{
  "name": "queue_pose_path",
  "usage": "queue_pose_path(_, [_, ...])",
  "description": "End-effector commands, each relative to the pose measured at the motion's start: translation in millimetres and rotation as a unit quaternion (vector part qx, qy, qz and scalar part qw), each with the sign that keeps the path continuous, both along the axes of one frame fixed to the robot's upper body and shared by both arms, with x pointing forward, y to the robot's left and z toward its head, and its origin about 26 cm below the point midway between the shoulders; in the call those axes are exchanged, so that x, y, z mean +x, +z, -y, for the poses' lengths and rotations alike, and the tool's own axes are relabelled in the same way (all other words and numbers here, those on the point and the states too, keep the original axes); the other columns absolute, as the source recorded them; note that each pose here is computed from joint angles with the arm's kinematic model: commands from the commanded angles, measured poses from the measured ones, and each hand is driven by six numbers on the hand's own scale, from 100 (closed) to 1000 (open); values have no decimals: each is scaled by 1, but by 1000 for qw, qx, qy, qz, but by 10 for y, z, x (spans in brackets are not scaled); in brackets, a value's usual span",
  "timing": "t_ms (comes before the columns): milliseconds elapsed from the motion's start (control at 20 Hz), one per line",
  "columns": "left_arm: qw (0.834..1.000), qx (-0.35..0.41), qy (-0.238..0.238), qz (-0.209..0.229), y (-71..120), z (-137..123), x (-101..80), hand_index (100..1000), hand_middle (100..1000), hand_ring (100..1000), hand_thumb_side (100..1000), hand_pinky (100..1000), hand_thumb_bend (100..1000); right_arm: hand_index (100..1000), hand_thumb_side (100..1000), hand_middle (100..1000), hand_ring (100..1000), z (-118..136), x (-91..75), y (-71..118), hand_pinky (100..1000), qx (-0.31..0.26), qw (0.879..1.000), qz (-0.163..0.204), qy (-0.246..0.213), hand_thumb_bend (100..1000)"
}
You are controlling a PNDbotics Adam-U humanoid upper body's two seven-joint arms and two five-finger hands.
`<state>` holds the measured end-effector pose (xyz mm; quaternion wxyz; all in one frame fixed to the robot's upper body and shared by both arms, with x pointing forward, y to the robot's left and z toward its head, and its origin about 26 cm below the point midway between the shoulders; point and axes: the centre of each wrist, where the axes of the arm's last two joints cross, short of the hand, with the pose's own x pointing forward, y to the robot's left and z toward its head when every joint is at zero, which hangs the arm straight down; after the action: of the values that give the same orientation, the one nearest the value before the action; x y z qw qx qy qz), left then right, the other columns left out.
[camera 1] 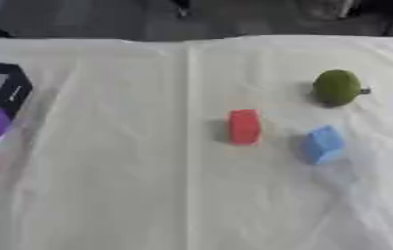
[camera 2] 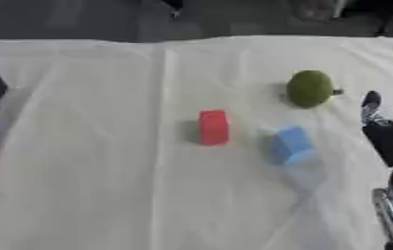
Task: Pick up the objects with one hand, pass them to the other hand, and then place them into the box on the other side of the table.
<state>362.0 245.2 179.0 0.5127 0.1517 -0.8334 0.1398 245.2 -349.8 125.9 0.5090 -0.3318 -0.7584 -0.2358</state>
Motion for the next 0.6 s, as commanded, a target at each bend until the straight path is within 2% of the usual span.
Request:
queue_pose_path(50, [1000,9,4,16,106,-51,-10,759,682,648,716,696,212,867,248,795,859,24,-13,72,693,-15,1000,8,1,346])
queue_pose_path(550, [1000,9,7,18,112,-68,-12,759,681,650,715,696,212,868,248,800,863,27,0,101,693,-11,1000,14,15,351])
queue_pose_path(600, [1000,9,9,18,112,-77,-12,759,680,650,715,696,213,876,234,810,872,39,-3,109,696,-17,1000,14,19,373])
